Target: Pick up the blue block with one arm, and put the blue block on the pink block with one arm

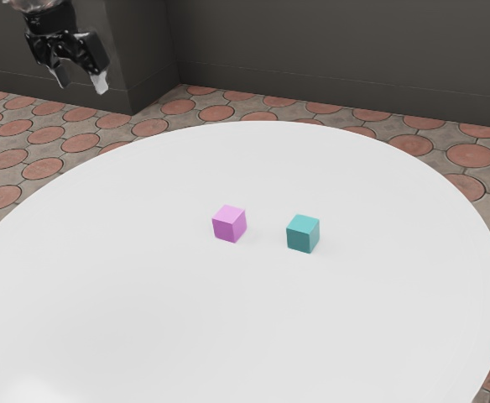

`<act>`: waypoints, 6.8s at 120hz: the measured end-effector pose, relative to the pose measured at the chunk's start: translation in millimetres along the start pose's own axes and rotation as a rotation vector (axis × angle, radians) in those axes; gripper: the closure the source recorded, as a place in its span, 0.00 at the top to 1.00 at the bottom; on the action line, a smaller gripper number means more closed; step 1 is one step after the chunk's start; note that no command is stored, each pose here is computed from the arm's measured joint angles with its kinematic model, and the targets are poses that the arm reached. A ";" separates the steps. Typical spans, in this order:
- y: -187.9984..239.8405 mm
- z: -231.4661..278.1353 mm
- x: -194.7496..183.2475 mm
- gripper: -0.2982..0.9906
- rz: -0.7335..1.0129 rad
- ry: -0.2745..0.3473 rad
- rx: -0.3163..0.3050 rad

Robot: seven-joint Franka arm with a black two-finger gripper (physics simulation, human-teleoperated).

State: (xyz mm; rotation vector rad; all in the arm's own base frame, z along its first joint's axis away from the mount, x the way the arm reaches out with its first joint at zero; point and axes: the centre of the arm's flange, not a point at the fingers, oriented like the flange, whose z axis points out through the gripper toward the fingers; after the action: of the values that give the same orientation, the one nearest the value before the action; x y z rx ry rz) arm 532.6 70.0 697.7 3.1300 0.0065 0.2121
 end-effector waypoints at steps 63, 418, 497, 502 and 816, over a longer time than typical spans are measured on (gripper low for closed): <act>122.8 302.2 185.8 0.75 0.021 0.012 0.019; 241.3 493.0 214.1 0.73 0.028 0.177 -0.077; 239.2 493.5 213.1 0.50 0.028 0.160 -0.063; 238.0 490.2 214.1 0.49 0.028 0.163 -0.057; 58.2 413.4 167.6 0.47 0.060 0.254 -0.071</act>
State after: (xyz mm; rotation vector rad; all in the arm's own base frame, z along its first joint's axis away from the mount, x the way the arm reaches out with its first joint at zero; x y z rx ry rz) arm 754.6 10.8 310.9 3.0112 -0.0923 0.5948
